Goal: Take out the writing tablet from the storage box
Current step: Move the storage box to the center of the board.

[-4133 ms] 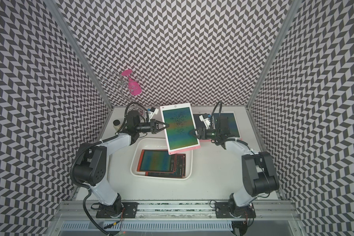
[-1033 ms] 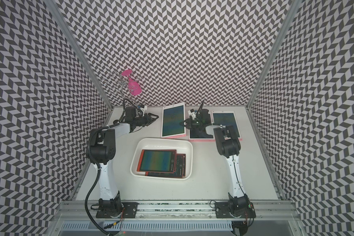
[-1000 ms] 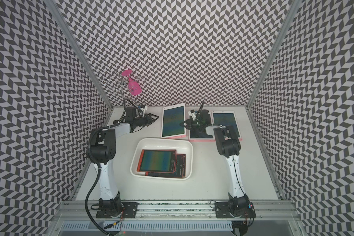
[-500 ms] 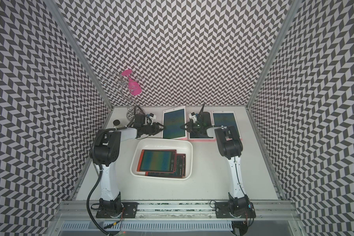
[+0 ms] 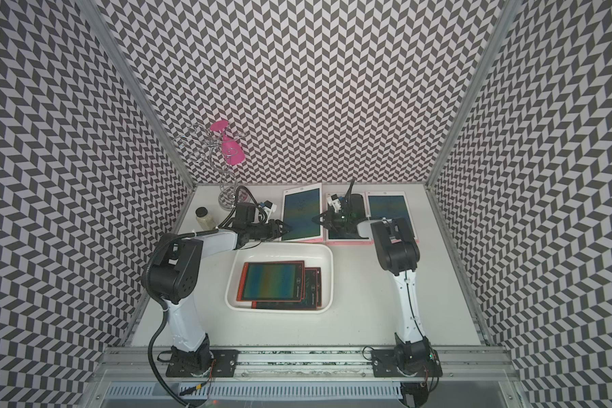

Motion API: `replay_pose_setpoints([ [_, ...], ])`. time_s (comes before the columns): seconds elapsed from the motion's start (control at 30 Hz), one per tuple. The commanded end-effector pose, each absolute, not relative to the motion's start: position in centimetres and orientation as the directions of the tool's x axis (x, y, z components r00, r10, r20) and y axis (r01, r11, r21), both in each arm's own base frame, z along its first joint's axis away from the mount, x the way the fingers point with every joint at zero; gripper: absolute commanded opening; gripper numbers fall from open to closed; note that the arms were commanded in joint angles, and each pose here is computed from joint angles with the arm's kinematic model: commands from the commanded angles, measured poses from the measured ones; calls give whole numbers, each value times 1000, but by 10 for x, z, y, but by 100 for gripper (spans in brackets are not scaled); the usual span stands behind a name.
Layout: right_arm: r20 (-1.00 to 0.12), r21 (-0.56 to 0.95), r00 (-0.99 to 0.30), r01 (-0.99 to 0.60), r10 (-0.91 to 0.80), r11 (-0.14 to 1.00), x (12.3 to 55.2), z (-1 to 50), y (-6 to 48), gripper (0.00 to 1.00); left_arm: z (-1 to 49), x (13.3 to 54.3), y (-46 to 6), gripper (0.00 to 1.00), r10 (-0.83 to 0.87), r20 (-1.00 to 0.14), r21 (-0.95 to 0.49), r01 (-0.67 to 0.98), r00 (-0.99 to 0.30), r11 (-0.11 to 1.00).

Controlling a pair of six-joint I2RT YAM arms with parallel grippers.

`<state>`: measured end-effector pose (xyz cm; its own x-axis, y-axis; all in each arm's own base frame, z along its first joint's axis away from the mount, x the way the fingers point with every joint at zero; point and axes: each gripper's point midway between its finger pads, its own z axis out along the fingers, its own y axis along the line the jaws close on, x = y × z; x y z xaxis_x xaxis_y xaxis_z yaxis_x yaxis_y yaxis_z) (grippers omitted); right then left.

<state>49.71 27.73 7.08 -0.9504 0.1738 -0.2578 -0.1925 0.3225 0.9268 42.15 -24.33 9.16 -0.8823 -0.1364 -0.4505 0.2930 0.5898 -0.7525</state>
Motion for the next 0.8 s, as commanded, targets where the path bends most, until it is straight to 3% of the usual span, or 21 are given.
replay_pose_setpoints([
  [0.0,-371,894,-903,-283,216,348,507,92,275,0,77,402,-254,48,-99,-419,-755,286,-903,590],
  [0.77,-371,891,-901,-277,224,361,502,90,275,0,85,360,-323,44,93,-436,-753,419,-895,507],
])
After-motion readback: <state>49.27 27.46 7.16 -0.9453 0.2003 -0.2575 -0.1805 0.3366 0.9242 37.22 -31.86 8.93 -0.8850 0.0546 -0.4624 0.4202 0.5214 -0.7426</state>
